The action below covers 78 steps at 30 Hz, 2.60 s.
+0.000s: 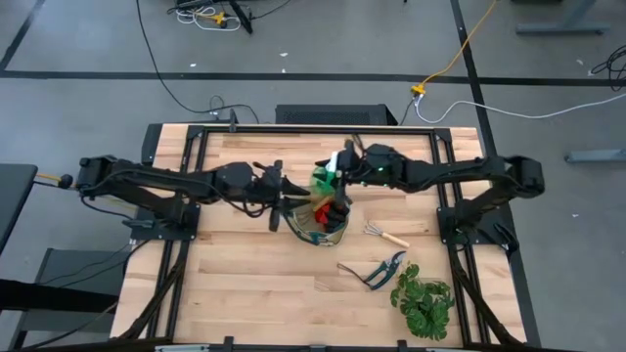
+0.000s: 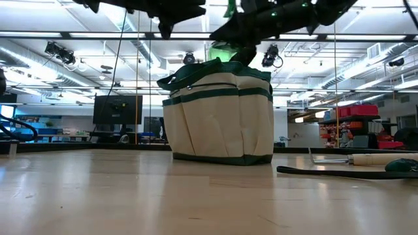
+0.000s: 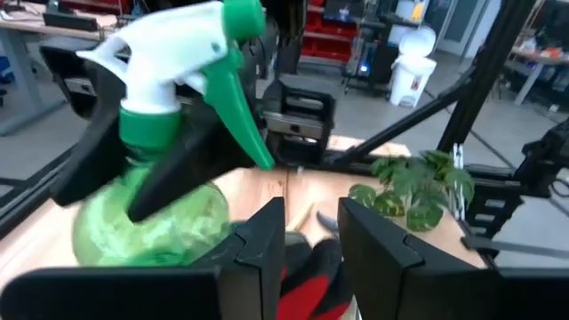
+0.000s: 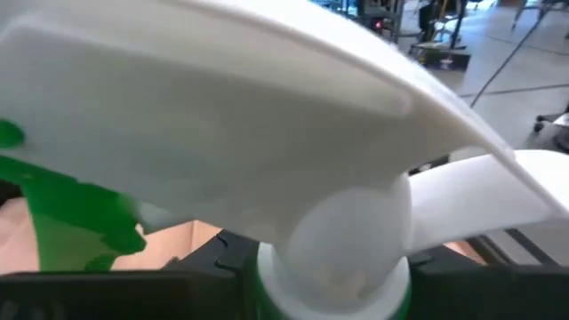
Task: Pick & Place Garden tools in Gardening bag
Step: Put the green spray bottle into the green gardening bag
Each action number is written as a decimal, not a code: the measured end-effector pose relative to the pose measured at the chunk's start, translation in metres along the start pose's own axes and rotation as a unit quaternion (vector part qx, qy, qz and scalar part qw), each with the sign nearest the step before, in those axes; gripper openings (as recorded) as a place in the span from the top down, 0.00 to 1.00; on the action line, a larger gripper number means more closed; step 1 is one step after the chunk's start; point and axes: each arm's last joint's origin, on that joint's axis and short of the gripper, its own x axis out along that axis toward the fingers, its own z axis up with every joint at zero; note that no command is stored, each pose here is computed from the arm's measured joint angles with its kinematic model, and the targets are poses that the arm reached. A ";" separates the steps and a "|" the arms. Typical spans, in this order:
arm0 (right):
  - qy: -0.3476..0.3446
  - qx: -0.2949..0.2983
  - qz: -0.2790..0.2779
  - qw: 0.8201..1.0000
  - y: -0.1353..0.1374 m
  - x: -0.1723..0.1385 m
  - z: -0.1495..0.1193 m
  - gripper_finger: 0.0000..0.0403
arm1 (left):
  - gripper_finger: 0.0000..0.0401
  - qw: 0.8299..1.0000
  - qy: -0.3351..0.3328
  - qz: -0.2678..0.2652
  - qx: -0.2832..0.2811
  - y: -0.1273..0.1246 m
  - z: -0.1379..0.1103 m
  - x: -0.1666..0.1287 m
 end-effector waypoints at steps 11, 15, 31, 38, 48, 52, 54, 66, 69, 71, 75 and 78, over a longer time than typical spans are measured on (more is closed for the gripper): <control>-0.003 0.004 0.035 0.999 0.025 0.024 0.006 0.66 | 0.72 1.000 -0.002 0.000 0.003 -0.002 0.020 -0.040; -0.004 0.002 0.047 0.999 0.034 0.023 0.006 0.66 | 0.72 1.000 0.000 0.000 0.001 -0.002 0.023 -0.052; 0.027 0.008 0.045 0.999 0.045 0.053 -0.031 0.66 | 0.72 1.000 -0.003 0.000 0.002 -0.003 0.025 -0.056; 0.034 0.007 0.046 0.998 0.045 0.054 -0.034 0.66 | 0.72 1.000 0.012 0.002 0.003 -0.002 0.022 -0.056; 0.045 0.003 0.032 0.998 0.044 0.054 -0.036 0.66 | 0.72 1.000 0.012 0.002 0.003 -0.002 0.022 -0.056; 0.045 0.002 0.032 0.998 0.045 0.054 -0.036 0.66 | 0.72 1.000 0.012 0.002 0.002 -0.002 0.022 -0.056; 0.045 0.002 0.032 0.998 0.045 0.054 -0.037 0.66 | 0.72 1.000 0.012 0.002 0.002 -0.002 0.022 -0.056; 0.070 0.000 0.031 0.997 0.046 0.073 -0.067 0.66 | 0.72 1.000 0.014 0.002 -0.003 -0.002 0.022 -0.056; 0.064 -0.004 0.031 0.997 0.046 0.074 -0.067 0.66 | 0.72 1.000 0.014 0.002 -0.003 -0.002 0.022 -0.056; 0.064 -0.004 0.032 0.997 0.047 0.075 -0.068 0.66 | 0.72 1.000 0.014 0.002 -0.003 -0.002 0.022 -0.056; 0.067 -0.005 0.033 0.997 0.047 0.079 -0.075 0.66 | 0.72 1.000 0.014 0.002 -0.003 -0.002 0.022 -0.056; 0.071 -0.003 0.034 0.997 0.047 0.080 -0.077 0.66 | 0.72 1.000 0.014 0.002 -0.003 -0.002 0.022 -0.056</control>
